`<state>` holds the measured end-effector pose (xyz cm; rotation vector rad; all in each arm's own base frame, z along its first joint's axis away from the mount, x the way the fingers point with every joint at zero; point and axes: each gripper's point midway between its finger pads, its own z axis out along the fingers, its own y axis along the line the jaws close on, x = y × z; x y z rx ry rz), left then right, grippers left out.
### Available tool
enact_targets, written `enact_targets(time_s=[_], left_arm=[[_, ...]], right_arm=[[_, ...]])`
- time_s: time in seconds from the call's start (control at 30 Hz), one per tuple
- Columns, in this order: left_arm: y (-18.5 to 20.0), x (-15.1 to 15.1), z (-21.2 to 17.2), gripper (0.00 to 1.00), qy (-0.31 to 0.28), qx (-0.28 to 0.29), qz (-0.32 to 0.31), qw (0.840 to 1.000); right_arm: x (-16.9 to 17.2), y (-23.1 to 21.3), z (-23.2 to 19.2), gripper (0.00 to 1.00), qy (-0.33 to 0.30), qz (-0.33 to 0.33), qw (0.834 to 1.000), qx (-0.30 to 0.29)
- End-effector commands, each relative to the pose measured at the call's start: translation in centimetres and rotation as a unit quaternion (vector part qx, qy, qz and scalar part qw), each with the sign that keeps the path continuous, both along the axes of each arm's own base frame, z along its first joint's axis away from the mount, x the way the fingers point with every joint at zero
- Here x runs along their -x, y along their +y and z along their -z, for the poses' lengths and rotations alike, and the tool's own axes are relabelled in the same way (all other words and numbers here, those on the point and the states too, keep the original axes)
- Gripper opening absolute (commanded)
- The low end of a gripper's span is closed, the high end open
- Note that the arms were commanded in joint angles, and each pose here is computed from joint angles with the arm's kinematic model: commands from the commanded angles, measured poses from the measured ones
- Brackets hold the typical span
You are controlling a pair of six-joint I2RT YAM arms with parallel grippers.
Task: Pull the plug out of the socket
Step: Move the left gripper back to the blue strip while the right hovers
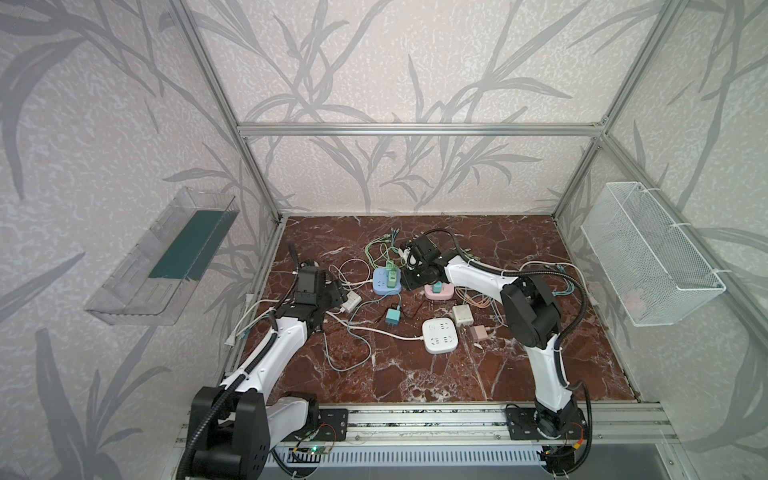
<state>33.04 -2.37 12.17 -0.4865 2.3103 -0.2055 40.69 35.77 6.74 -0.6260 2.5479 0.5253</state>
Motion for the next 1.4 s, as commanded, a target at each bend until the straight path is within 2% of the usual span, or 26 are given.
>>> enact_targets(time_s=[0.0, 0.17, 0.4, 0.77, 0.97, 1.2, 1.37], left_arm=[[1.1, -0.2, -1.7, 0.75, -0.014, -0.030, -0.021, 0.999], [1.1, -0.2, -3.2, 0.75, -0.039, -0.039, -0.028, 0.998], [-0.4, -0.6, -4.4, 0.75, -0.053, -0.048, -0.003, 0.997], [-4.6, -2.0, -5.1, 0.75, -0.063, -0.086, 0.066, 0.992], [-7.8, -3.1, -4.2, 0.75, -0.053, -0.106, 0.124, 0.985], [-10.8, -4.0, -2.5, 0.74, -0.027, -0.097, 0.190, 0.977], [-11.9, -4.5, -1.1, 0.73, -0.008, -0.094, 0.209, 0.973]], right_arm=[[-0.1, 0.2, -2.9, 0.42, -0.019, -0.001, 1.000, -0.025], [-0.1, 0.0, -3.6, 0.42, -0.027, 0.001, 0.999, -0.027], [-0.1, -0.3, -4.7, 0.42, -0.039, 0.010, 0.999, -0.033], [0.2, -0.4, -5.8, 0.42, -0.054, 0.018, 0.997, -0.045], [0.3, -0.6, -6.1, 0.43, -0.058, 0.026, 0.997, -0.051], [0.3, -0.5, -6.5, 0.43, -0.059, 0.037, 0.995, -0.066], [0.7, -0.1, -6.9, 0.43, -0.054, 0.038, 0.995, -0.079]])
